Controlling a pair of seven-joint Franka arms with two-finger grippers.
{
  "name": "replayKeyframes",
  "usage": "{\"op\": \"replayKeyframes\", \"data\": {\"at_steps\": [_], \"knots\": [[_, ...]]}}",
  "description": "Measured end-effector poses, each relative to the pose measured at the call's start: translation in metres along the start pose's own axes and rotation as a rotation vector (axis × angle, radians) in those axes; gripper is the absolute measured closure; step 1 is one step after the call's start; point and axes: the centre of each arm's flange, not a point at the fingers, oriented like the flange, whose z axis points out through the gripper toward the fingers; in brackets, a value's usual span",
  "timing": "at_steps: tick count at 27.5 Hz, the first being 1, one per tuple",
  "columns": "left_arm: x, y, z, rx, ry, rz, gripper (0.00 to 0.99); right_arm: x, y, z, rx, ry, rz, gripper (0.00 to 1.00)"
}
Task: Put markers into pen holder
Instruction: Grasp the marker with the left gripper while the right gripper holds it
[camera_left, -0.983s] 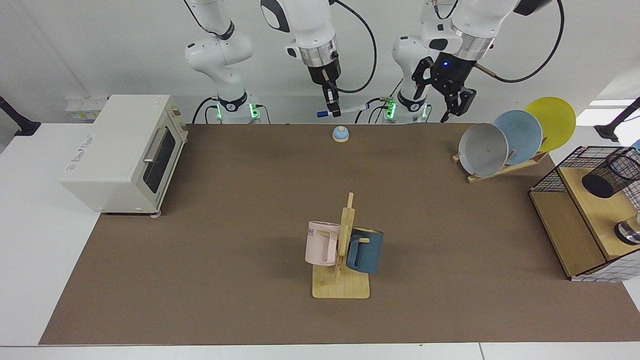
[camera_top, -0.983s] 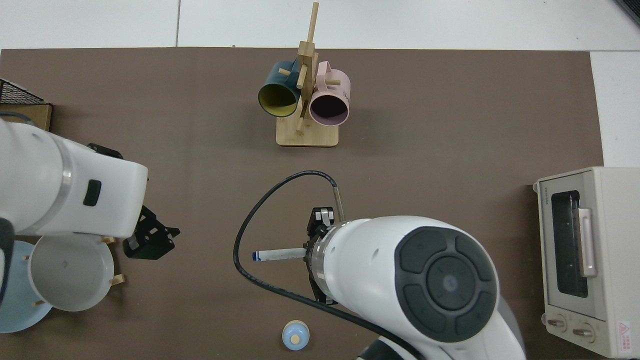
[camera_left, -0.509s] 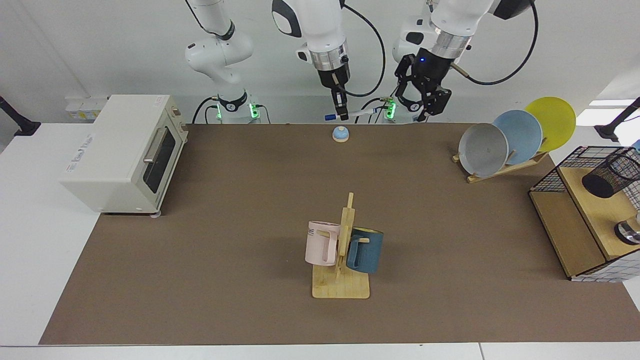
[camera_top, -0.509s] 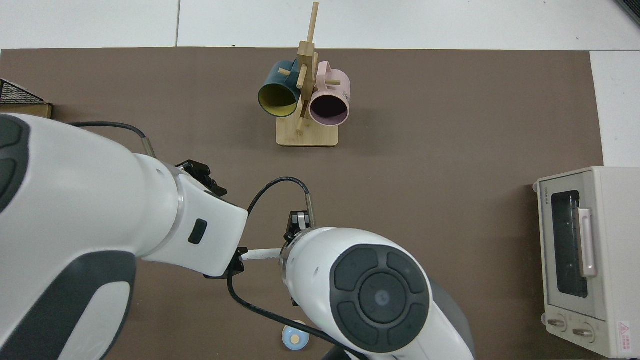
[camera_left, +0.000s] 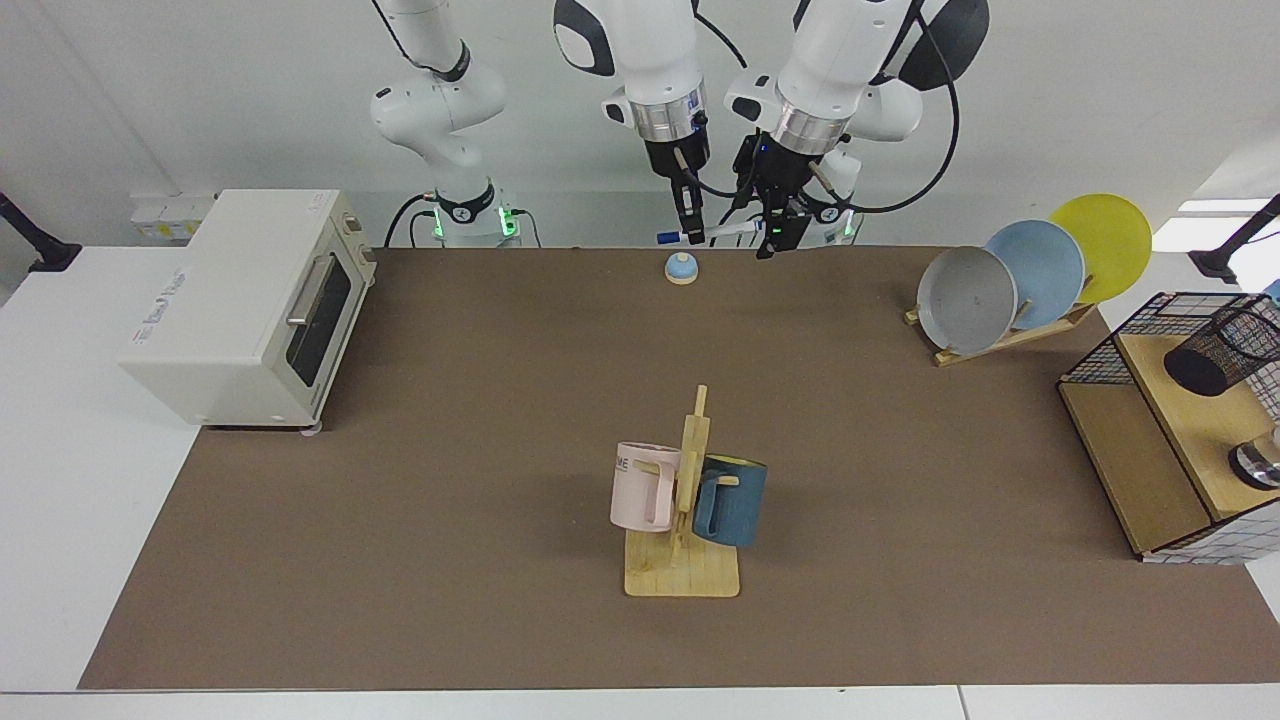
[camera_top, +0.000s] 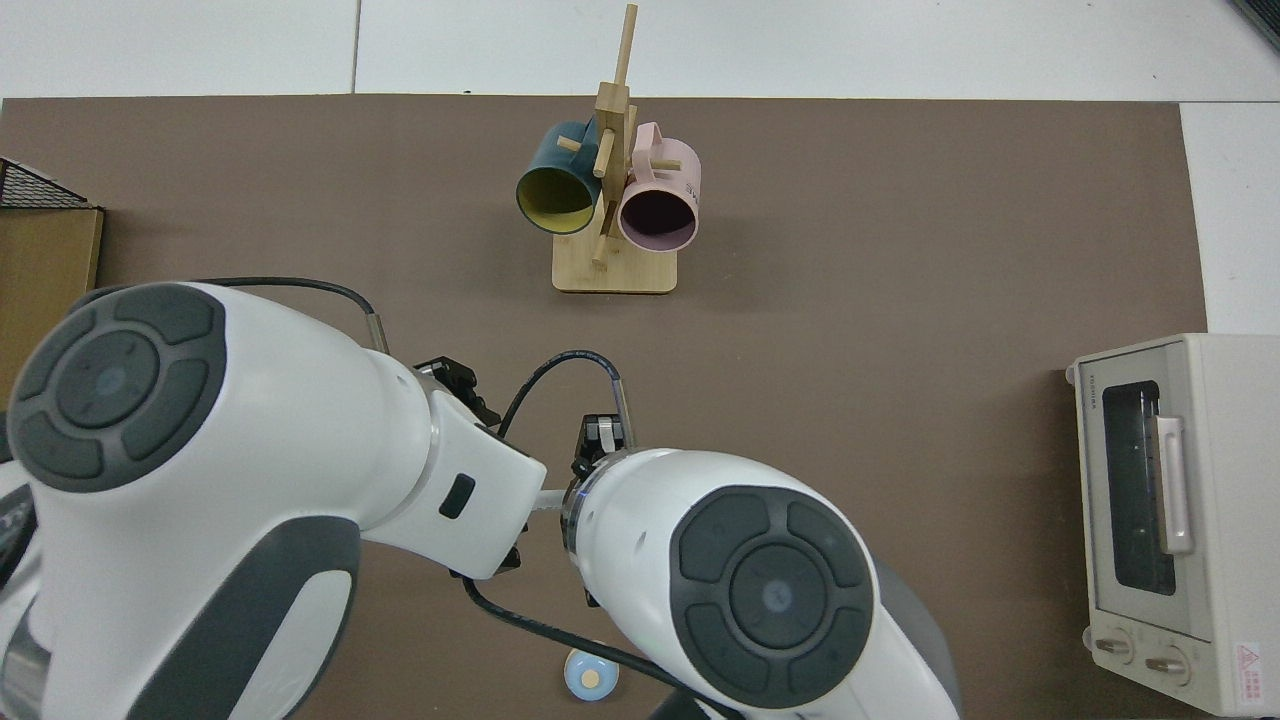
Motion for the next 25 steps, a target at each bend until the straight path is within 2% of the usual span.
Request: {"op": "replayKeyframes", "data": {"at_steps": [6,25], "knots": [[0.0072,0.0061,0.0123,-0.010,0.001,0.016,0.079,0.0010,-0.0012,-0.0006,0.001,0.000,0.003,0.84],[0.0109,0.0106,0.0135,-0.014,0.005,0.036,0.093,0.0040,-0.0030,-0.0005,-0.003,0.005,0.008,0.84]]}}
